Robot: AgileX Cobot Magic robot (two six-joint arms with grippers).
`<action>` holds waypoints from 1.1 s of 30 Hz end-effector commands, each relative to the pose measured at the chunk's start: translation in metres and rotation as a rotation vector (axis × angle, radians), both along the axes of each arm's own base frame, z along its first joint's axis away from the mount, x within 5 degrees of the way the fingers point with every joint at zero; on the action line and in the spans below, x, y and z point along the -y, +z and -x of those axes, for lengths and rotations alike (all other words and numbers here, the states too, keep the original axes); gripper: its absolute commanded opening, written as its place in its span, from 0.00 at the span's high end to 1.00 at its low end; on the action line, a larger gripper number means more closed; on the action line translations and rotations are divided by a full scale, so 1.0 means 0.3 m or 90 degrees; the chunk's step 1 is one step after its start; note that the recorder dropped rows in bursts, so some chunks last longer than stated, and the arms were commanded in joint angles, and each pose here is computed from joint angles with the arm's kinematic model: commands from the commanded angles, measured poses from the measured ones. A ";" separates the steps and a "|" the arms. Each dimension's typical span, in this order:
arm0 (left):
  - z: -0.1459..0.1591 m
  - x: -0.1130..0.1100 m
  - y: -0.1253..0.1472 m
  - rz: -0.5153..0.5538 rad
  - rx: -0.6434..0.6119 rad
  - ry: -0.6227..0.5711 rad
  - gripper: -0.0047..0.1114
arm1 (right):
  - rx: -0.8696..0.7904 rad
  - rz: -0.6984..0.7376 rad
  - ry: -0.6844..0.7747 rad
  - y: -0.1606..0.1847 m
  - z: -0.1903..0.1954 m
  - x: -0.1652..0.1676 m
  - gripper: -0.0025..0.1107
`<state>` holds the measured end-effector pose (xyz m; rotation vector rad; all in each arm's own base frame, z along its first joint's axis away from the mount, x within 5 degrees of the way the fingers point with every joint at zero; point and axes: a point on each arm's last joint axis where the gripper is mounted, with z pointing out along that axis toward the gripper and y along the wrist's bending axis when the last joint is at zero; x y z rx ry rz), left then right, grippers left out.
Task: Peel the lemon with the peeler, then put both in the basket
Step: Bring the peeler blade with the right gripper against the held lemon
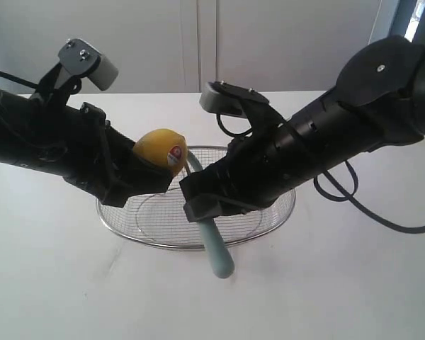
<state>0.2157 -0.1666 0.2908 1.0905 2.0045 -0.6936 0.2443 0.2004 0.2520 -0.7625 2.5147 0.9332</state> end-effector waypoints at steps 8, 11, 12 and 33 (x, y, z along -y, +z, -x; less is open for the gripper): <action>0.013 0.006 0.024 0.024 0.000 -0.003 0.96 | 0.044 -0.009 -0.050 0.057 0.000 0.019 0.98; 0.013 0.006 0.024 0.024 0.000 -0.003 0.96 | 0.053 -0.018 -0.063 0.076 0.003 0.024 0.98; 0.013 0.006 0.024 0.024 0.000 -0.003 0.96 | 0.061 -0.023 -0.067 0.089 0.007 0.027 0.98; 0.013 0.006 0.024 0.024 0.000 -0.003 0.96 | 0.018 0.023 -0.056 0.032 0.000 0.026 0.98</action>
